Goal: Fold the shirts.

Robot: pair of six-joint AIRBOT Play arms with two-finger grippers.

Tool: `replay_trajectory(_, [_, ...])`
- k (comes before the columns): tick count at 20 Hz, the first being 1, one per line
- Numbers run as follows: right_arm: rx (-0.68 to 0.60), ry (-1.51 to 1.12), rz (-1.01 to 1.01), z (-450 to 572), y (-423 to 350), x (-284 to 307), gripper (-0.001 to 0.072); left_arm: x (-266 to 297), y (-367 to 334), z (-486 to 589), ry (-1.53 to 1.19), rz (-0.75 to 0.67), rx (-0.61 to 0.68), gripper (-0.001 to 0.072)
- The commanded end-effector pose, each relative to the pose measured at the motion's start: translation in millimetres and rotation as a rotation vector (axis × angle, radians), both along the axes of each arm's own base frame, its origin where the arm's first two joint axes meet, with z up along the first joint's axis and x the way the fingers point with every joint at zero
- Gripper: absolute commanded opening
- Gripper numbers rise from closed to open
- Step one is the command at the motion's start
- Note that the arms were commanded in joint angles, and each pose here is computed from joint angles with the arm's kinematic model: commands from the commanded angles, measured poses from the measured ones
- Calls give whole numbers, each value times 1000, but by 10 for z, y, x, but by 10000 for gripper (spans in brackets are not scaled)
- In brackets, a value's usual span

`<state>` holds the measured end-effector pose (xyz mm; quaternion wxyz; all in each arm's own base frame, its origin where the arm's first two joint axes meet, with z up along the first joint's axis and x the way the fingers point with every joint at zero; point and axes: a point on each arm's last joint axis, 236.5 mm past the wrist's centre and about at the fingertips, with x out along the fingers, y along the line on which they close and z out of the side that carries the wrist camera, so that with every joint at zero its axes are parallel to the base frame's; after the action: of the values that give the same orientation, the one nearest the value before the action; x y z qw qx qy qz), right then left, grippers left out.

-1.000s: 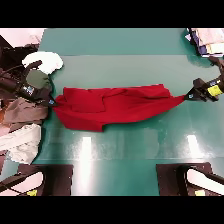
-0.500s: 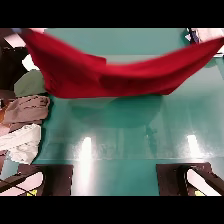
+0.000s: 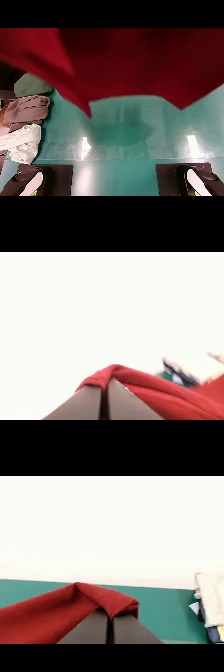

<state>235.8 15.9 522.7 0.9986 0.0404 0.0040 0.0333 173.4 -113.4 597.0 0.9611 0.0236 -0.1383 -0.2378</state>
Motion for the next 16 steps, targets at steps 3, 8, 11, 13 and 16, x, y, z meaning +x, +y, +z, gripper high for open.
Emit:
replay_trajectory(3, [27,259,-132,-615,-368,163,6,502,264,-417,160,96,-35,24])
replay_trajectory(8, [113,926,-79,-2204,-543,860,6,1788,273,-2428,869,-6,9,24])
replay_trajectory(11, [192,1242,-61,-3236,-623,1161,6,2300,307,-3446,1177,-59,-1,25])
replay_trajectory(13, [229,1351,-58,-3784,-670,1368,7,2643,358,-4009,1299,-62,-31,25])
replay_trajectory(16, [251,1355,-64,-4379,-682,1776,6,3153,450,-4618,1349,-32,-84,25])
